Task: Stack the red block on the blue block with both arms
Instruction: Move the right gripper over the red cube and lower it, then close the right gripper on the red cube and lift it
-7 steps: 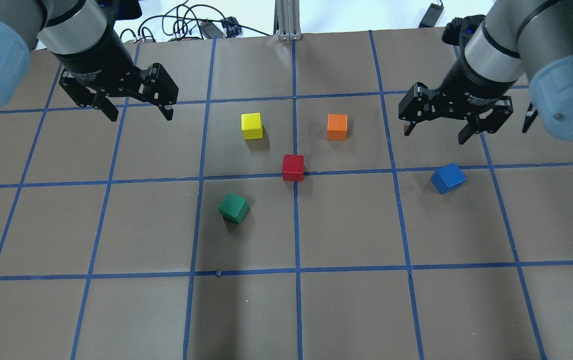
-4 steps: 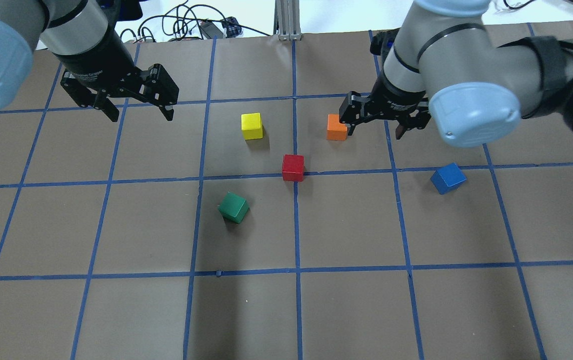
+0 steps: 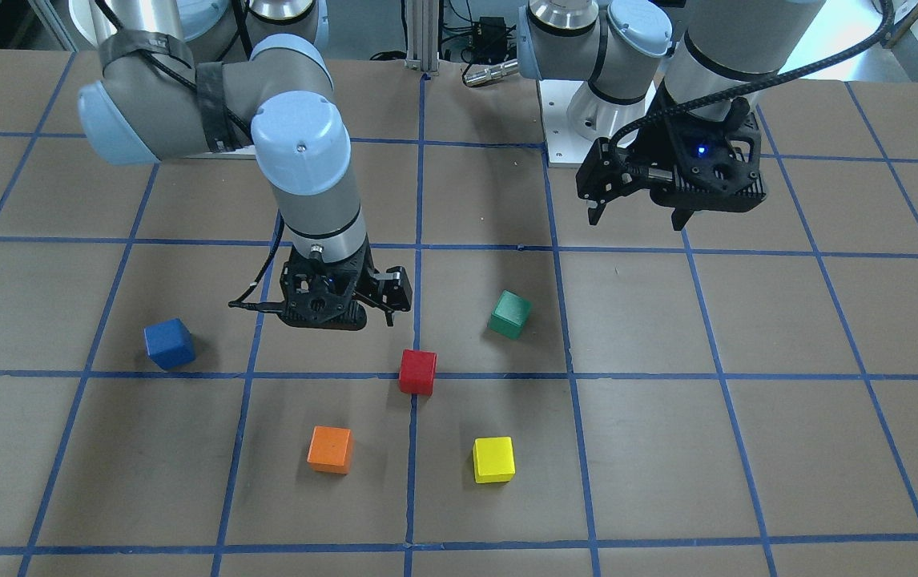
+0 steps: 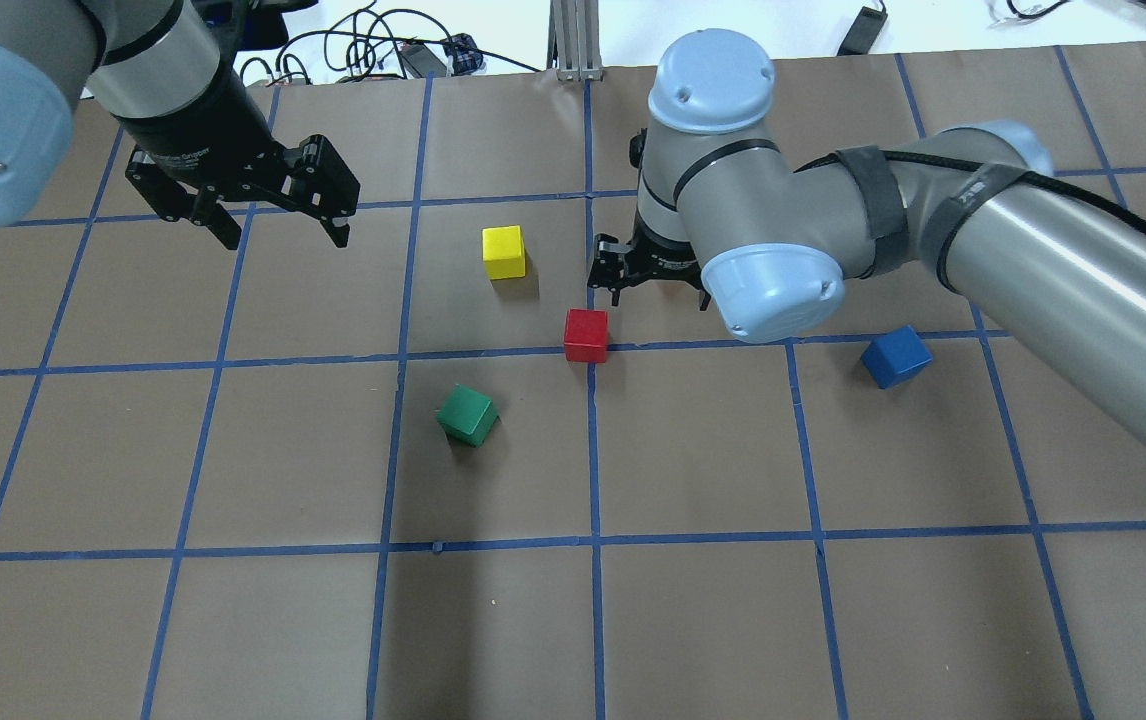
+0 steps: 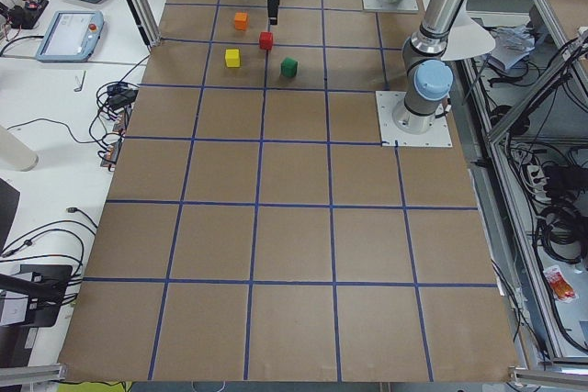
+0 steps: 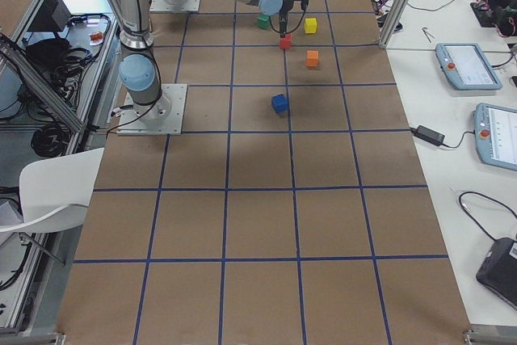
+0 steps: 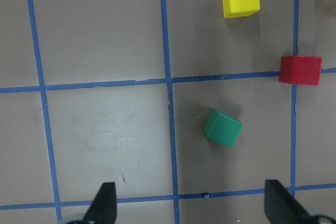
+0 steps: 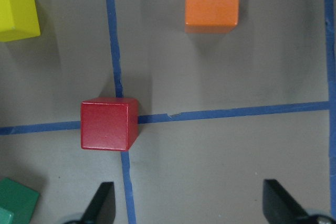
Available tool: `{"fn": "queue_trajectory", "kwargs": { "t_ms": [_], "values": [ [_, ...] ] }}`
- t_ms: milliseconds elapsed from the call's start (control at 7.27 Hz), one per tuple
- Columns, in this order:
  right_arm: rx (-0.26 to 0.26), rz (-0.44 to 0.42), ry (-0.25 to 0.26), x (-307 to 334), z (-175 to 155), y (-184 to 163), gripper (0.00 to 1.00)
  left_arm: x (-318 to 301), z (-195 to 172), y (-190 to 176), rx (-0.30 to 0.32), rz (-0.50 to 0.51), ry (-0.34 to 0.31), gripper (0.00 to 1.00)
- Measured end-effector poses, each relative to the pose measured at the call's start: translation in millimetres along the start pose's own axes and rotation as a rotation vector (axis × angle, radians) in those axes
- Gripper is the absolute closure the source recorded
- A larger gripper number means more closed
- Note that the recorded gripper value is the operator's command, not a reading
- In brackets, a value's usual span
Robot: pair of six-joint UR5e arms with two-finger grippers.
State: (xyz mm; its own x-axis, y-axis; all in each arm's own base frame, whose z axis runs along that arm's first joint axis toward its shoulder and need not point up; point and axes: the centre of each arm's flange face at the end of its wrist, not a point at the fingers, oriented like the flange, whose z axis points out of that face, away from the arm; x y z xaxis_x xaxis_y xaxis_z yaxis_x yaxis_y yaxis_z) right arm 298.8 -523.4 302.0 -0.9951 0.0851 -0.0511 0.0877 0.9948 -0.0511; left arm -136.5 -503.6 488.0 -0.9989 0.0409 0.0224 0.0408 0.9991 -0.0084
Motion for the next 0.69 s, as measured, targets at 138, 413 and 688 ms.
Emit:
{"fn": "queue_trajectory", "kwargs": {
  "t_ms": [138, 413, 688],
  "values": [
    [-0.009, 0.019, 0.002, -17, 15, 0, 0.00, 0, 0, 0, 0.000, 0.000, 0.001, 0.00],
    [-0.019, 0.054, -0.004, -57, 36, -13, 0.00, 0, 1, -1, 0.000, -0.001, 0.003, 0.00],
    [-0.046, 0.058, 0.010, -78, 64, -19, 0.00, 0, 2, -1, -0.001, -0.002, 0.001, 0.00]
  ]
}}
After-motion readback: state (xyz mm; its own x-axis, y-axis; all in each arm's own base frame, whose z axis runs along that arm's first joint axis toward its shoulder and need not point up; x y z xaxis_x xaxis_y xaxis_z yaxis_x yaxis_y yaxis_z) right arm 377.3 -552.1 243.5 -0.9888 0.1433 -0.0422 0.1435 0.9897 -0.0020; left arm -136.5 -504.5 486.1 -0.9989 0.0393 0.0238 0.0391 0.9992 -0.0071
